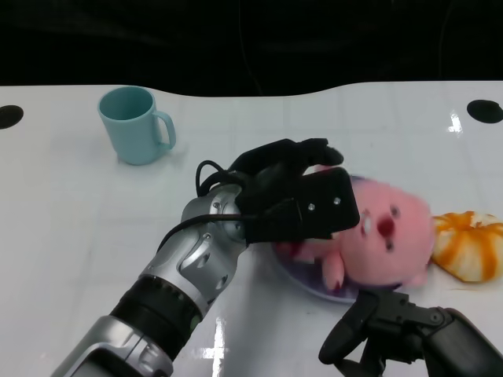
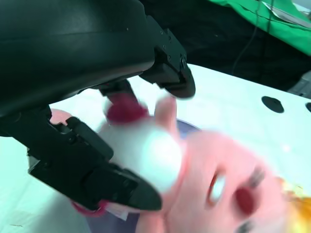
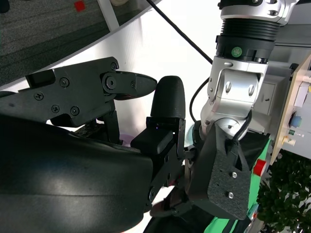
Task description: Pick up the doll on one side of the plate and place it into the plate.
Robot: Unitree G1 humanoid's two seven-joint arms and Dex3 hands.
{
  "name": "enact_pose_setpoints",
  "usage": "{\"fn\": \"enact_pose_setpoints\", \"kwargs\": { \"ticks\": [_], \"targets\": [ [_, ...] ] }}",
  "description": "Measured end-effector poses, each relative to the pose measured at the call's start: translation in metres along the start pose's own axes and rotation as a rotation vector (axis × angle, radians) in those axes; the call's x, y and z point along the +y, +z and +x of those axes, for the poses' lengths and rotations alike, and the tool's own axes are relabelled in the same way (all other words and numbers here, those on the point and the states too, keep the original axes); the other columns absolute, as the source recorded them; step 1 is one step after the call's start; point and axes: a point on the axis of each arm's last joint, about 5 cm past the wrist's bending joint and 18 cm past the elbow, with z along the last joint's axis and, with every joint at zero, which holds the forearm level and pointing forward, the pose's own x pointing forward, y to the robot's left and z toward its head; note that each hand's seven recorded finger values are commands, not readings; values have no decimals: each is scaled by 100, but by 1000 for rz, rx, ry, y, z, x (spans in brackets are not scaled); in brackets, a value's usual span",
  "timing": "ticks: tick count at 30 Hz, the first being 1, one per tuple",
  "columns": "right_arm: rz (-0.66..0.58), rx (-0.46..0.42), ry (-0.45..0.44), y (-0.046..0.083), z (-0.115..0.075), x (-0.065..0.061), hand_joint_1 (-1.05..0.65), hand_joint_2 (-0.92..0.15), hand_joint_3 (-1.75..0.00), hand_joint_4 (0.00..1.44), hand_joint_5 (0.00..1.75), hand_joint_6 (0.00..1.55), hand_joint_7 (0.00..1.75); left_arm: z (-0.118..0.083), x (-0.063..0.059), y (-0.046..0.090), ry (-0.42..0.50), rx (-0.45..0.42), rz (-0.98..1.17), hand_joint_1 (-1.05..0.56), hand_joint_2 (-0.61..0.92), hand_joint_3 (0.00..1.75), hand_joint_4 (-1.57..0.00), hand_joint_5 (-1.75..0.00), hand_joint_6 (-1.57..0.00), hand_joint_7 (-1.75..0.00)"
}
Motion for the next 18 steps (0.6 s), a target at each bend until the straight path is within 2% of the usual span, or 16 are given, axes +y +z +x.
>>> {"fn": "enact_pose_setpoints", "kwargs": {
  "ticks": [1,5,11,18],
  "targets": [
    [-1,1,1,0,0,0,-26,-92,-34,66,158,60,129,0,1,1,-5,-8,7,-87,92,30,0,-28,-10,-2],
    [-2,2,6,0,-1,-2,-26,-92,-34,66,158,60,129,-3,5,3,-21,-18,59,-95,92,36,0,-14,-6,0],
    [0,1,8,-1,-1,-3,-26,-92,-35,66,158,60,129,-11,14,5,-21,-51,102,-97,92,37,0,-13,-6,-1],
    [1,1,6,-1,-1,-5,-26,-92,-35,65,158,59,129,-34,20,-5,-15,-85,84,-96,92,34,0,-22,-9,-3]
  ]
}}
